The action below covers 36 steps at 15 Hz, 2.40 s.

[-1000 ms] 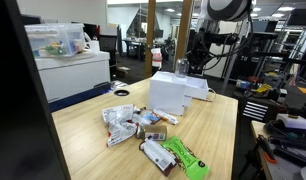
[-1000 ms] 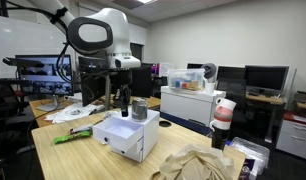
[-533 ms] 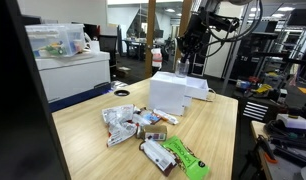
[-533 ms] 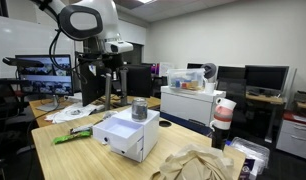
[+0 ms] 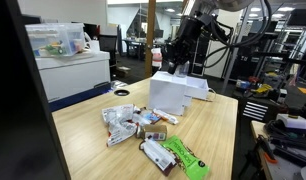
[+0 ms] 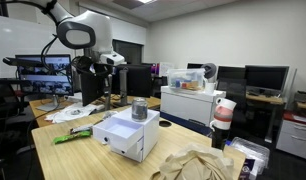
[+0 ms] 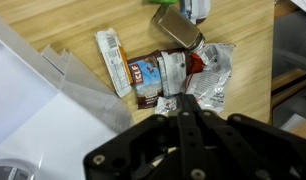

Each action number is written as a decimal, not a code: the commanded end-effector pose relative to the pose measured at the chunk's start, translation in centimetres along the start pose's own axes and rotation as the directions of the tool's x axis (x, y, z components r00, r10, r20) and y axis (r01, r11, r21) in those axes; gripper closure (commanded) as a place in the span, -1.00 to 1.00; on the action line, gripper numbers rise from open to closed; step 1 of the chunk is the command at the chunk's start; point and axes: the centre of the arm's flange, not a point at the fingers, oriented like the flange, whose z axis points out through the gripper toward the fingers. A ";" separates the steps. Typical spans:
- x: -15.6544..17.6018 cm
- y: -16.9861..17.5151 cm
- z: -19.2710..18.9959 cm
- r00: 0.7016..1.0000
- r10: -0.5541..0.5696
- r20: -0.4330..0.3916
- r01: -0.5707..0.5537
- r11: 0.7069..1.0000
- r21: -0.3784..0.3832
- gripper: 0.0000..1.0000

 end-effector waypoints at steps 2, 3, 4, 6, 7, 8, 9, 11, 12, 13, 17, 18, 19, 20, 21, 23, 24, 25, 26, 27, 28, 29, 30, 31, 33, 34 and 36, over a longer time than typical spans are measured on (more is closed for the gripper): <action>-1.1 1.0 3.1 0.994 -0.079 0.071 0.079 0.997 0.001 1.00; -1.5 1.5 4.1 0.991 -0.095 0.092 0.097 0.995 -0.018 1.00; -1.8 1.7 4.9 0.989 -0.102 0.107 0.106 0.994 -0.033 0.48; -2.4 2.3 6.3 0.981 -0.125 0.149 0.133 0.990 -0.046 0.35; -2.6 2.5 6.8 0.977 -0.135 0.165 0.145 0.988 -0.051 0.24; -2.9 2.8 7.3 0.971 -0.153 0.181 0.166 0.984 -0.058 0.09; -3.1 2.9 7.6 0.967 -0.168 0.193 0.184 0.981 -0.065 -0.06; -3.4 3.5 8.3 0.958 -0.207 0.200 0.230 0.968 -0.102 -0.31; -3.5 3.8 8.6 0.957 -0.220 0.190 0.248 0.959 -0.137 -0.45; -3.5 4.0 8.9 0.956 -0.232 0.181 0.262 0.951 -0.163 -0.57; -3.0 4.7 9.9 0.965 -0.231 0.123 0.256 0.930 -0.262 -1.00; -2.9 4.7 10.1 0.967 -0.232 0.106 0.253 0.926 -0.279 -1.00; -2.9 4.6 10.3 0.967 -0.235 0.094 0.253 0.923 -0.292 -1.00; -2.8 4.6 10.4 0.968 -0.238 0.083 0.252 0.918 -0.305 -1.00; -2.8 4.5 10.5 0.968 -0.241 0.073 0.252 0.914 -0.319 -1.00; -2.6 4.5 10.7 0.969 -0.240 0.058 0.245 0.906 -0.345 -1.00; -2.6 4.6 10.8 0.970 -0.239 0.054 0.242 0.904 -0.353 -1.00; -2.5 4.8 10.8 0.971 -0.233 0.050 0.235 0.901 -0.366 -1.00; -2.4 5.2 10.9 0.973 -0.224 0.047 0.225 0.898 -0.378 -1.00; -2.4 5.4 10.9 0.975 -0.216 0.045 0.216 0.893 -0.394 -1.00; -2.4 5.7 10.9 0.976 -0.213 0.045 0.213 0.891 -0.401 -1.00; -2.4 6.0 11.0 0.977 -0.207 0.045 0.207 0.886 -0.414 -1.00; -2.4 6.1 11.1 0.977 -0.208 0.043 0.207 0.885 -0.418 -1.00; -2.5 6.1 11.1 0.977 -0.209 0.042 0.207 0.887 -0.413 -1.00; -2.5 5.4 11.3 0.977 -0.212 0.033 0.208 0.898 -0.388 -1.00; -2.4 5.0 11.3 0.977 -0.212 0.027 0.206 0.902 -0.379 -1.00; -2.2 4.4 11.3 0.978 -0.210 0.013 0.199 0.904 -0.379 -1.00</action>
